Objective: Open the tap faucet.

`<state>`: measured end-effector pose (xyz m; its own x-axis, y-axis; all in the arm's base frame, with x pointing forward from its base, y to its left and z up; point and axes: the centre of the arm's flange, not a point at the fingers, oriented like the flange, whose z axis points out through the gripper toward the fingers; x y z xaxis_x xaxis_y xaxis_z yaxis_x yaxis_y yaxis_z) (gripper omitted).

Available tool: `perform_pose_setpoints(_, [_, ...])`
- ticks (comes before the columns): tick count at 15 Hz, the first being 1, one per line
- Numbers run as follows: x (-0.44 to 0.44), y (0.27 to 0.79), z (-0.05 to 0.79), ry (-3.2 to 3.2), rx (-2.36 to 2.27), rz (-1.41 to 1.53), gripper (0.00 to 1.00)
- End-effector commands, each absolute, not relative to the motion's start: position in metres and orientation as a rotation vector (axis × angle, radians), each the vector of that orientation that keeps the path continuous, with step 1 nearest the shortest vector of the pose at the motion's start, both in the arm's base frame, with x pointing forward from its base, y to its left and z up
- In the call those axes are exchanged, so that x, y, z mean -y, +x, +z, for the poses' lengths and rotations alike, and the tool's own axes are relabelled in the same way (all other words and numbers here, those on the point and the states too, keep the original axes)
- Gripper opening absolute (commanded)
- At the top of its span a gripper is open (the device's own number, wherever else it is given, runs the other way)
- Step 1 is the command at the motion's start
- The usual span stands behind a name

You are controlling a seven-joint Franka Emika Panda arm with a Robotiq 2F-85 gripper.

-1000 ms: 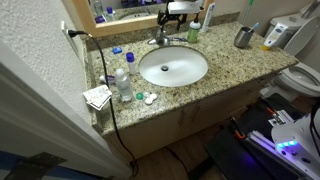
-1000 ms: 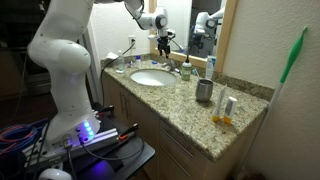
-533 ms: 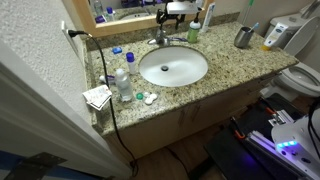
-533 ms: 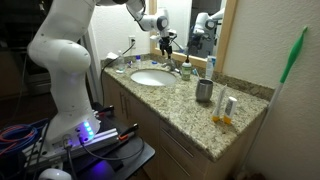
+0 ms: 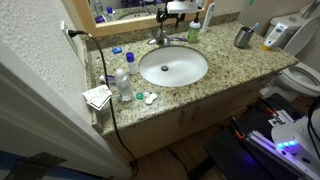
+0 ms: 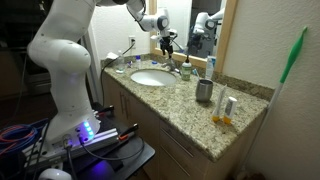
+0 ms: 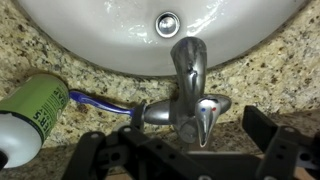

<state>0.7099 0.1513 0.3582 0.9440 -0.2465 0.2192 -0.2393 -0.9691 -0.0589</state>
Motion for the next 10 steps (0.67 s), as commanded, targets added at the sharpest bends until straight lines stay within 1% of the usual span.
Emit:
perform_pose_setpoints(1, [-0.15, 0.709, 0.362, -3.047, -0.387, -0.469, 1.0])
perform_pose_setpoints(3, [-0.151, 0.705, 0.382, -2.996, -0.355, -0.626, 1.0])
perform_pose_setpoints(4, [-0.153, 0.706, 0.389, -2.98, -0.354, -0.648, 1.0])
perform_pose_setpoints(5, [-0.153, 0.706, 0.394, -2.977, -0.339, -0.662, 1.0])
perform_pose_setpoints(6, [-0.155, 0.721, 0.386, -2.981, -0.349, -0.611, 1.0])
perform_pose_setpoints(9, [-0.156, 0.721, 0.388, -2.976, -0.348, -0.618, 1.0])
perform_pose_setpoints(10, [-0.156, 0.737, 0.375, -2.982, -0.363, -0.59, 1.0])
